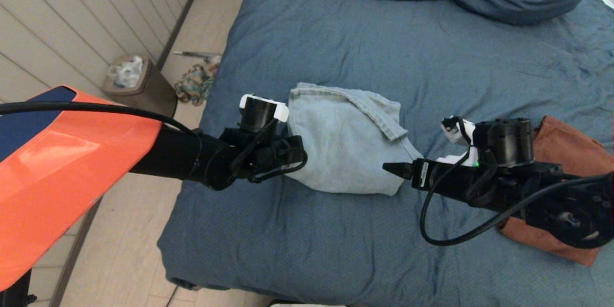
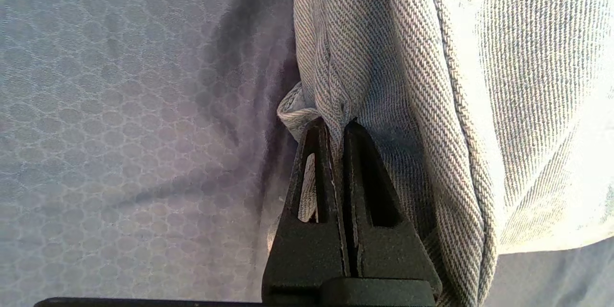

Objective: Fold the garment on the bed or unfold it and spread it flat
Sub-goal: Unford the blue shorts

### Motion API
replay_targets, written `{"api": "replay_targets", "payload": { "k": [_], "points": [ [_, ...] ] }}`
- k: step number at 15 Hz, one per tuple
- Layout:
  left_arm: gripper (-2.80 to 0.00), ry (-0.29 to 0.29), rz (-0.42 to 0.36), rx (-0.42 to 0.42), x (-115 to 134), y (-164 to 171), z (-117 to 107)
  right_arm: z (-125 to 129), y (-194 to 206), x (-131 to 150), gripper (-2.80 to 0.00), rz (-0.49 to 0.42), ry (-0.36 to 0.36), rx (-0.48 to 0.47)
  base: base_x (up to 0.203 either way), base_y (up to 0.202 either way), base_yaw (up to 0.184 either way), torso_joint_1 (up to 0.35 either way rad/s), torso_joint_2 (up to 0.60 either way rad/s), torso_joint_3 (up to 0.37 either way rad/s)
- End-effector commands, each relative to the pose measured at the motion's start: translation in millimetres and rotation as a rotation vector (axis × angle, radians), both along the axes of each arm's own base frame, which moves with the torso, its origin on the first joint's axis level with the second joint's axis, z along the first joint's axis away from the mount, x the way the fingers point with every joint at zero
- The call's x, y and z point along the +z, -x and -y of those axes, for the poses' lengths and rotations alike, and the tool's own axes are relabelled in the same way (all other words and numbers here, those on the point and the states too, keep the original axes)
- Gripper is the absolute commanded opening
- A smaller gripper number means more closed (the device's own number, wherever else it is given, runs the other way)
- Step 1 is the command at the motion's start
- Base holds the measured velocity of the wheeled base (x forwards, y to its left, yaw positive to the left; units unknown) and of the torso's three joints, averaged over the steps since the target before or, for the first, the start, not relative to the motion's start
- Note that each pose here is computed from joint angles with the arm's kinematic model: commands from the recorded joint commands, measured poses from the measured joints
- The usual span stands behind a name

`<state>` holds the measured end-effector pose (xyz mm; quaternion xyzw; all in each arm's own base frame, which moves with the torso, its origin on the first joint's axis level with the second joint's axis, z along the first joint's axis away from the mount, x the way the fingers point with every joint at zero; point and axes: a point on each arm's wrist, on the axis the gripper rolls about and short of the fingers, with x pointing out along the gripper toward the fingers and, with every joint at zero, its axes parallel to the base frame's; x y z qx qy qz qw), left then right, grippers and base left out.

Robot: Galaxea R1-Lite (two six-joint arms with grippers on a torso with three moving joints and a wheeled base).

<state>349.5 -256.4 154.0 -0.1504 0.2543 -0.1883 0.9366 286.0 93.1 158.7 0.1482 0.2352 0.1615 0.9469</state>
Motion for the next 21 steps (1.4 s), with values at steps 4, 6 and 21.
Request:
{"api": "replay_targets", "payload": {
  "k": [4,6,21],
  "points": [
    [-2.8,0.007,0.007,0.003,4,2,-1,-10,-35,-36,0.0,-0.083,0.037,-0.001,0.0,0.0,0.0,0.0,0.0,0.0],
    [-2.8,0.007,0.003,0.003,3,1,-1,-14,-46,-46,0.0,-0.093,0.065,-0.042,0.0,0.0,0.0,0.0,0.0,0.0],
    [-2.8,-0.027,-0.034,-0.047,-13,16,15,-28,-40,-34,-2.8,-0.061,0.044,-0.03,0.0,0.0,0.0,0.0,0.0,0.0]
  ]
}}
